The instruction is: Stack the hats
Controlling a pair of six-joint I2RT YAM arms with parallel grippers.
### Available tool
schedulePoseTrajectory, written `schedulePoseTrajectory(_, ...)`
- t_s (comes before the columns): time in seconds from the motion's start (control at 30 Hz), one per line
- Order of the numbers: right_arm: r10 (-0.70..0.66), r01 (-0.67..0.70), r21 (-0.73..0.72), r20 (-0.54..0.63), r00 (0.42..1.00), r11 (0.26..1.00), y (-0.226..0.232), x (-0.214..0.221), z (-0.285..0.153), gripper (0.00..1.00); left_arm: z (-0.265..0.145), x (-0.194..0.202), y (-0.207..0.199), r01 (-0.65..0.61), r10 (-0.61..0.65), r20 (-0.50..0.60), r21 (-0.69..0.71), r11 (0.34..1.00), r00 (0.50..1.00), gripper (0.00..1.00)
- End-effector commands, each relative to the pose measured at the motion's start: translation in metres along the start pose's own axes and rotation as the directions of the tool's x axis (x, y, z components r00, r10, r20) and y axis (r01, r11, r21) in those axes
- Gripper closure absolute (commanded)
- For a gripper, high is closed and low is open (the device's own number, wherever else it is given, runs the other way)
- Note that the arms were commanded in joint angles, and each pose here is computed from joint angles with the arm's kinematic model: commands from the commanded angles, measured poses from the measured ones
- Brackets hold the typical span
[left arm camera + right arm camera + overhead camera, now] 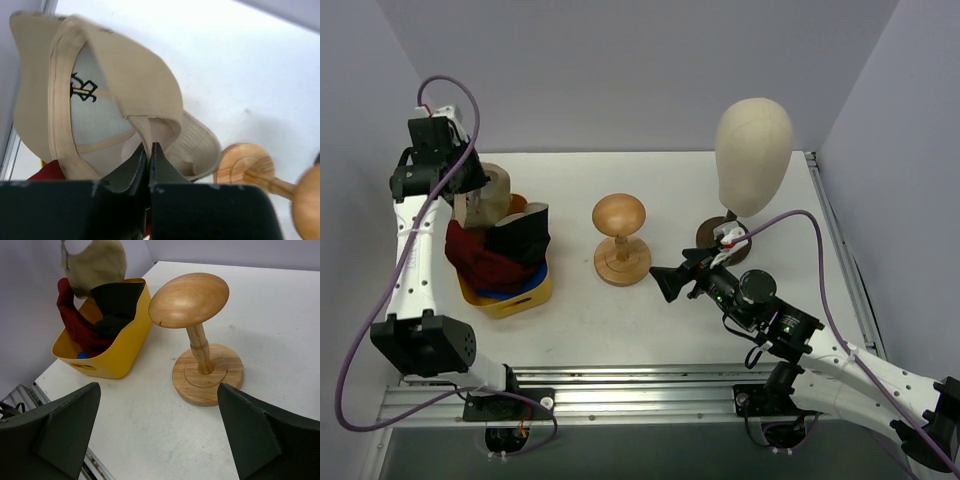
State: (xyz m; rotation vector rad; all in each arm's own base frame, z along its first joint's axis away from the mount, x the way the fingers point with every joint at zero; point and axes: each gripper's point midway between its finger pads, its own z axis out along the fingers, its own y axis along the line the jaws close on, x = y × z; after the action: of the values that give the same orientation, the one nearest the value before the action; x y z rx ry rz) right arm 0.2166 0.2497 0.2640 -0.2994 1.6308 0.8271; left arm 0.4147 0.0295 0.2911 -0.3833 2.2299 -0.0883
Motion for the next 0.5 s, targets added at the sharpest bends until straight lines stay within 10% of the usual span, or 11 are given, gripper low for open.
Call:
schedulePoseTrajectory(0.0,0.001,0.003,-0.055,0.074,0.997,0.998,0.017,-0.031,-0.002,0.02,-0.074,-0.04,-0.025,-0.001,-0.02,0.166,0.126,0.992,0.986,0.98)
schedulePoseTrajectory(0.33,-0.051,0.066,-0.142,0.106,0.993,0.988,0.035,-0.05,-0.009,0.02,-0.171,-0.057,-0.06,-0.032,-0.081,0.326,0.328,0.944,0.942,0.98)
schedulePoseTrajectory(0.47,-0.087,0.111,-0.23,0.111,0.99,0.967,0.056,-0.065,-0.012,0.05,-0.216,-0.047,-0.11,-0.022,-0.191,0.274,0.622,0.782,0.943,0.98)
